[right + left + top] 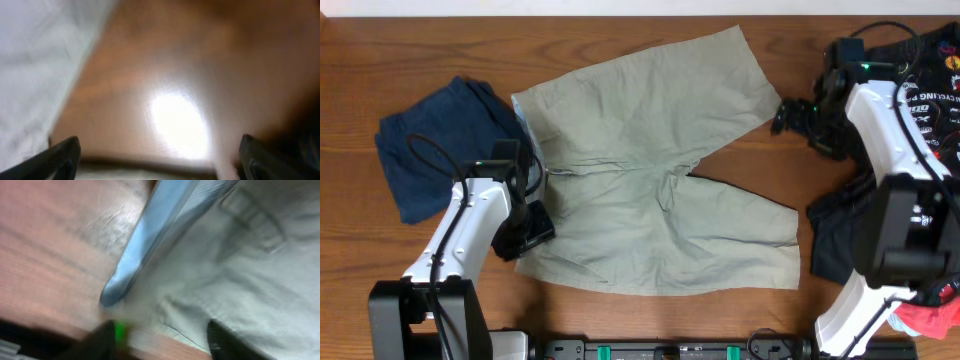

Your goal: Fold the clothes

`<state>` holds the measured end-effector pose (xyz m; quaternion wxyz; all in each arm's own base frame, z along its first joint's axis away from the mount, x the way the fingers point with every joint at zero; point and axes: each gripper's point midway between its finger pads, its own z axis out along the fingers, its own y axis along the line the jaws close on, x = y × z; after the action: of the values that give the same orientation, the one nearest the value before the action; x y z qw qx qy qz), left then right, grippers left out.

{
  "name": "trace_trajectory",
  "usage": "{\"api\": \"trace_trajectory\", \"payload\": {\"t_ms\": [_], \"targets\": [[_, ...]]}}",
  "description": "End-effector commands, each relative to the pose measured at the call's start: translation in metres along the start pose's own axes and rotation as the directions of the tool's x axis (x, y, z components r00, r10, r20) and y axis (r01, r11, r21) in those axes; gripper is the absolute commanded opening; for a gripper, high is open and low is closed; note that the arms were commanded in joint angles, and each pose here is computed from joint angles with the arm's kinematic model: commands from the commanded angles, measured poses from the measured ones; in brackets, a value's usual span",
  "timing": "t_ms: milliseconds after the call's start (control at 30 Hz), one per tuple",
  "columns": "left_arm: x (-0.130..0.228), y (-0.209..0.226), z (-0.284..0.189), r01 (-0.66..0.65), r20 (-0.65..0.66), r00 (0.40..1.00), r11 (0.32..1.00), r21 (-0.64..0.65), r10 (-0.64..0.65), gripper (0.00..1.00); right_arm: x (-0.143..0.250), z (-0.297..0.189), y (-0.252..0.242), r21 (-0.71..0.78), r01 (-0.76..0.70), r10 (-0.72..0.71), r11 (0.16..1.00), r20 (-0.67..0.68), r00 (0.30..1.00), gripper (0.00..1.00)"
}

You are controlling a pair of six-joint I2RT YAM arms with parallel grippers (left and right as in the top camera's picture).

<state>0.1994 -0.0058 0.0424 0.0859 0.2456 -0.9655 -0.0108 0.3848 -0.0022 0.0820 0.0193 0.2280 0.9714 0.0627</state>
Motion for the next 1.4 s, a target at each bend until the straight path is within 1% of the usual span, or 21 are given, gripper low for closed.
{"api": "trace_trajectory", "payload": {"t_ms": [0,133,267,333,367,467,633,767,900,1033,1133,1233,1367], "targets": [[0.006,0.006,0.001,-0.008,-0.022,1.0,1.0,-0.025,0.008,0.68,0.016,-0.032,-0.01,0.016,-0.102,0.102,0.995,0.0,0.995,0.99],[0.012,0.008,0.001,-0.008,-0.047,0.999,0.999,-0.035,0.006,0.68,0.059,-0.038,-0.017,0.063,-0.118,0.123,0.991,-0.085,0.989,0.99],[0.017,0.011,0.001,-0.008,-0.07,0.998,0.999,-0.044,0.005,0.69,0.105,-0.033,-0.016,0.058,-0.125,0.132,0.99,-0.137,0.982,0.99],[0.019,0.007,0.001,-0.006,-0.081,0.997,1.0,-0.023,0.004,0.75,0.131,-0.03,-0.009,0.01,-0.106,0.106,0.994,-0.181,0.978,0.99],[0.02,0.005,0.001,-0.005,-0.087,0.996,1.0,-0.011,0.004,0.76,0.143,-0.028,-0.007,-0.004,-0.106,0.103,0.994,-0.2,0.974,0.99],[0.023,-0.001,0.0,-0.002,-0.102,0.995,1.0,0.025,0.005,0.8,0.182,-0.022,-0.012,0.017,-0.127,0.128,0.992,-0.237,0.963,0.99],[0.023,-0.002,0.0,-0.002,-0.105,0.994,1.0,0.028,0.005,0.8,0.237,-0.013,-0.019,0.057,-0.146,0.156,0.988,-0.271,0.95,0.99],[0.023,-0.002,0.0,-0.002,-0.104,0.995,1.0,0.029,0.005,0.8,0.264,-0.005,-0.027,0.09,-0.197,0.215,0.976,-0.296,0.931,0.99],[0.022,-0.003,0.001,-0.003,-0.099,0.995,0.999,0.032,0.006,0.8,0.28,0.014,-0.037,0.113,-0.254,0.276,0.961,-0.307,0.911,0.99],[0.021,-0.003,0.001,-0.003,-0.097,0.995,0.999,0.032,0.006,0.8,0.28,0.04,-0.042,0.116,-0.334,0.353,0.935,-0.273,0.895,0.99],[0.021,-0.003,0.001,-0.003,-0.097,0.995,0.999,0.032,0.006,0.8,0.269,0.059,-0.05,0.12,-0.393,0.409,0.912,-0.188,0.893,0.99],[0.021,-0.003,0.001,-0.003,-0.098,0.995,0.999,0.032,0.006,0.8,0.257,0.068,-0.061,0.14,-0.44,0.454,0.887,-0.09,0.887,0.99],[0.022,-0.003,0.001,-0.003,-0.099,0.995,1.0,0.031,0.006,0.8,0.242,0.07,-0.07,0.149,-0.455,0.459,0.878,0.012,0.888,0.92]]}}
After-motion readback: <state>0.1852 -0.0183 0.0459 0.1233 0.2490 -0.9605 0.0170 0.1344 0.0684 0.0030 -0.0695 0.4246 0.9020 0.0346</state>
